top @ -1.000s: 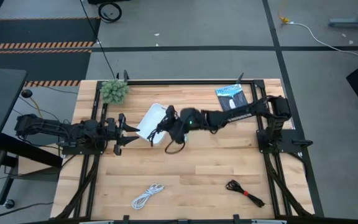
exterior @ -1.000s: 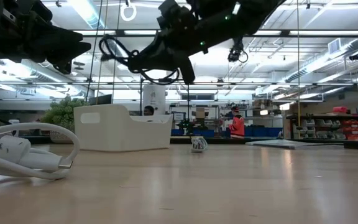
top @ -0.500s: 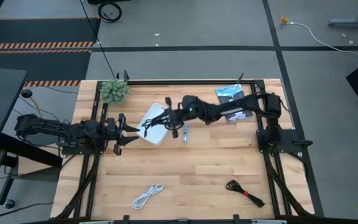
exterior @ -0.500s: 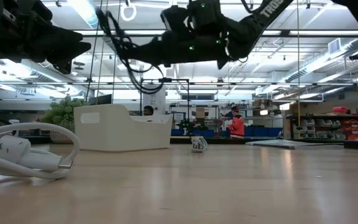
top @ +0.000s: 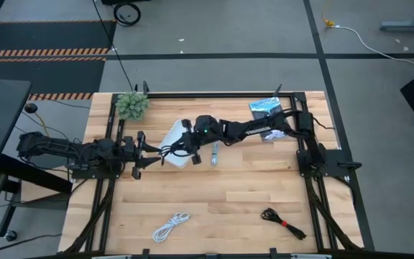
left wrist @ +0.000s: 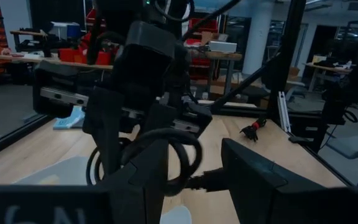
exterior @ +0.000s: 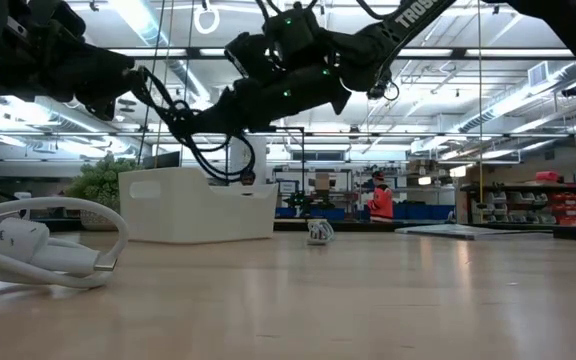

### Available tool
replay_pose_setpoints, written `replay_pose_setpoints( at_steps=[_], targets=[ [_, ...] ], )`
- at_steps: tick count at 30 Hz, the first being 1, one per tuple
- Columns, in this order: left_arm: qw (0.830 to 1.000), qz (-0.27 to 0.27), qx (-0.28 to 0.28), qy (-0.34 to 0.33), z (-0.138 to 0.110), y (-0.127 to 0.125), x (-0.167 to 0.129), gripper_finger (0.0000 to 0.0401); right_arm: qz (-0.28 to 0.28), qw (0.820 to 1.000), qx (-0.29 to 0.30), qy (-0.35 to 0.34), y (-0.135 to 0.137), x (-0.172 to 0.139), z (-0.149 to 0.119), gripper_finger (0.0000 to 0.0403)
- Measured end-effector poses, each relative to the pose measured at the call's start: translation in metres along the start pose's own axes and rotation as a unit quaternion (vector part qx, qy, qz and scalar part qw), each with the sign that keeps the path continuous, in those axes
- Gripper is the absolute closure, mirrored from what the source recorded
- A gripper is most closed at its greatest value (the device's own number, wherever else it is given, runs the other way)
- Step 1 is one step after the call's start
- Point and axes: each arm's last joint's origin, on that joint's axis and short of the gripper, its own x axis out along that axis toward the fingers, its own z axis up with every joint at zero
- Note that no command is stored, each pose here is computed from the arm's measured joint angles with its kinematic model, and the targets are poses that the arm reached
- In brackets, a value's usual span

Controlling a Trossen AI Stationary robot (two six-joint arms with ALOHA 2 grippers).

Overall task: Pick and place USB-C Cables
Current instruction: Put the top black charger cable into the white bin, then put the light blue charger cable into the white bin

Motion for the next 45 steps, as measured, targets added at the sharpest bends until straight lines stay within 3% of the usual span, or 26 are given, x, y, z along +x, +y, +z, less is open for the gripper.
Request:
replay_pose_setpoints(
  at_steps=[5, 10, 16, 20, 31, 37, 45],
  targets=[
    [1.0, -0.005, 0.0, -0.005, 0.001, 0.0, 0.0, 0.0245, -0.001, 0.998, 0.018, 0.053, -0.003, -0.002, -0.012, 0.0323],
    [1.0, -0.005, 0.0, -0.003, 0.001, 0.0, 0.0, 0.0245, 0.001, 0.998, 0.015, 0.059, -0.004, -0.003, -0.014, 0.0323],
    [1.0, -0.004, 0.0, -0.003, 0.001, 0.0, 0.0, 0.0245, -0.014, 0.992, -0.054, 0.109, -0.003, -0.004, -0.021, 0.032],
    [1.0, -0.003, 0.0, -0.002, 0.001, 0.0, 0.0, 0.0245, -0.002, 0.987, -0.093, 0.13, -0.001, -0.005, -0.025, 0.0298],
    [1.0, -0.003, 0.0, -0.002, 0.0, 0.0, 0.0, 0.0245, -0.008, 0.982, -0.088, 0.165, 0.006, -0.005, -0.027, 0.0226],
    [1.0, -0.003, 0.0, -0.002, 0.001, 0.0, 0.0, 0.0245, -0.045, 0.981, -0.104, 0.16, 0.007, -0.016, -0.001, 0.0206],
    [1.0, -0.003, 0.0, -0.002, 0.001, 0.0, 0.0, 0.0245, -0.047, 0.973, -0.104, 0.199, 0.027, -0.044, 0.035, 0.0204]
  ],
)
